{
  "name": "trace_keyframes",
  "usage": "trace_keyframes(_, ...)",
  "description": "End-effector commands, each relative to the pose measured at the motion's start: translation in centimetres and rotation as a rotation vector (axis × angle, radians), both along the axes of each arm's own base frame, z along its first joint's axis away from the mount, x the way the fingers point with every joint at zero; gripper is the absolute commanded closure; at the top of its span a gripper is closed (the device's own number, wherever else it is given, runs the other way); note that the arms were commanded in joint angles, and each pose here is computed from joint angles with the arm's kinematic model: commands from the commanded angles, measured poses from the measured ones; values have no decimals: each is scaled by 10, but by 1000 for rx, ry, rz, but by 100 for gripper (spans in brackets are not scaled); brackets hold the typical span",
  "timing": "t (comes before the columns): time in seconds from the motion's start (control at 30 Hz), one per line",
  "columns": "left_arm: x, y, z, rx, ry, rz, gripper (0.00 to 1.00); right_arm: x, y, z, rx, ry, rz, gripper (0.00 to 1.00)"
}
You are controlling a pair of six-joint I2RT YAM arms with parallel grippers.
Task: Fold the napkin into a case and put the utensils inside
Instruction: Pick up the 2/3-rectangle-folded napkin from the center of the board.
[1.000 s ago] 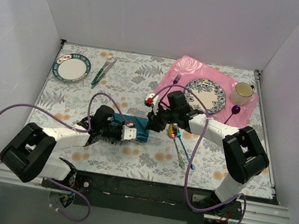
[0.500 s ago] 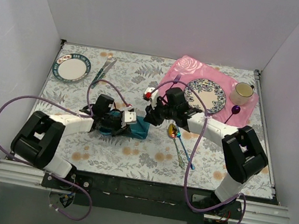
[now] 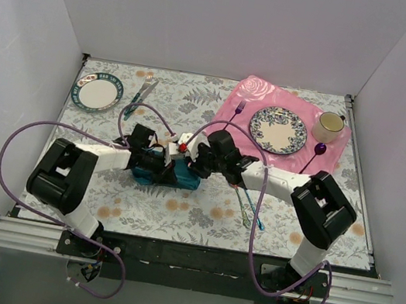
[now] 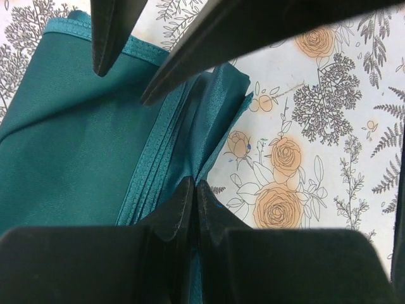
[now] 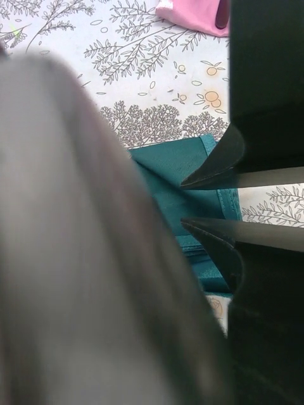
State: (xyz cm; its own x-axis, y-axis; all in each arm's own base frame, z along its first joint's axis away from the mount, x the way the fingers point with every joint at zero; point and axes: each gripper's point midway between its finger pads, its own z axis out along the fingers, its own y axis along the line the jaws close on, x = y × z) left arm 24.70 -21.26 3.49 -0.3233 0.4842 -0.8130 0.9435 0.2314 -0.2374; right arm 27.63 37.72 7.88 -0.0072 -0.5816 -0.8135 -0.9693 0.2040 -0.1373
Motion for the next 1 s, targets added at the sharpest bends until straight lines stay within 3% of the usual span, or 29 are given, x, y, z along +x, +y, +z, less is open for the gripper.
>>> trace_keyframes(0.0, 4, -3, 12, -43, 27, 0, 100, 22, 6, 6, 5, -143, -43, 65)
trace_keyframes(0.43, 9, 2, 8, -50, 68, 18, 100, 22, 10, -4, 14, -182, -32, 57)
trace_keyframes(0.97, 23, 13, -2, -78, 212, 55, 100, 19, 16, 11, 91, -231, -1, 57)
